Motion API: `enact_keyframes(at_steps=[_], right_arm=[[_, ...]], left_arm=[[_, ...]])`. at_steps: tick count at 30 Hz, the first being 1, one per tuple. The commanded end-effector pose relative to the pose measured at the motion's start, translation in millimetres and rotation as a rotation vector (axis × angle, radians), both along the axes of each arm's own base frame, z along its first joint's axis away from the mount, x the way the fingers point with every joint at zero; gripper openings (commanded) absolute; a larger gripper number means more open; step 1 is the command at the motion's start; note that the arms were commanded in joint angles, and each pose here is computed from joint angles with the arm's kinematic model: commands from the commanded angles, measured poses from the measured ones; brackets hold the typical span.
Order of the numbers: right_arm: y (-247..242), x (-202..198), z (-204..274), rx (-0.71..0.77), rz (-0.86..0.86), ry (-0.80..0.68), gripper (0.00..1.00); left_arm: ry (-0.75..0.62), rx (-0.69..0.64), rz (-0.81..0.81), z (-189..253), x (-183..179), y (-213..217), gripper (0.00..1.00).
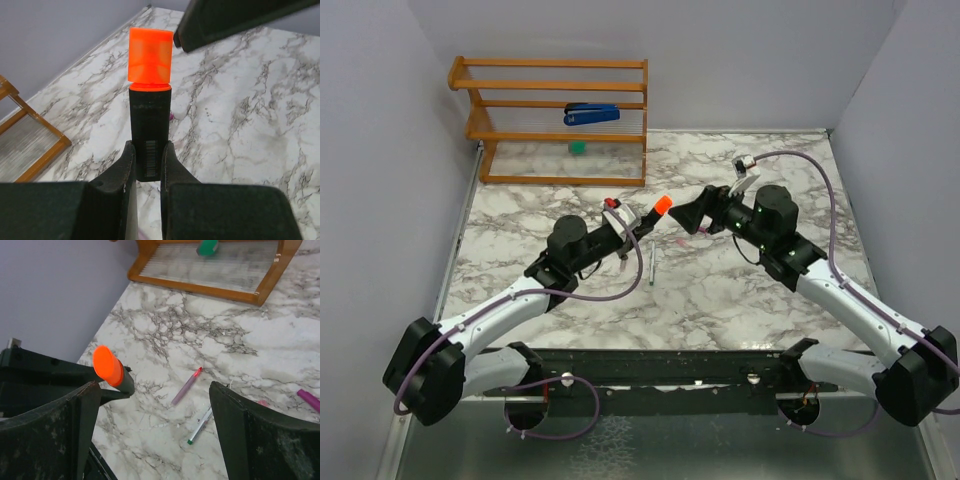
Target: Insert the pens into the pen caps
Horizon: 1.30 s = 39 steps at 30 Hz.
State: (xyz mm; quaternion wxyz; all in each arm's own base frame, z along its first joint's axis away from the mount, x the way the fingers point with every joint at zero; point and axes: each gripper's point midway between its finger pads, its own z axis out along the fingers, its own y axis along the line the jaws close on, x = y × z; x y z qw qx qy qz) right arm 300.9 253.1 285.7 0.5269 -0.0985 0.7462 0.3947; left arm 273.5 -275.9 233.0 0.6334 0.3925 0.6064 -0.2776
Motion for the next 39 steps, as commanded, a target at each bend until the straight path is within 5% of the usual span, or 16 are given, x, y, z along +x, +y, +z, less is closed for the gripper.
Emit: enact_keyframes(at_steps=[1,23,39], right_arm=[[-0.8,-1.3,31.8,0.155,-0.042,-0.085,0.92],[17.7,5.8,35.2,0.159,0.022,-0.124,0.76],[34.8,10.4,29.9,0.163,0.076,-0.107,0.54]], left_arm=[[0.018,-0.167,0.027,40.4,12.3,-12.7,0.0],[0.034,-0.182,-0.001,48.7,28.7,-35.3,0.0],[0.052,-0.201,-0.033,54.1,25.0,-40.8,0.0]])
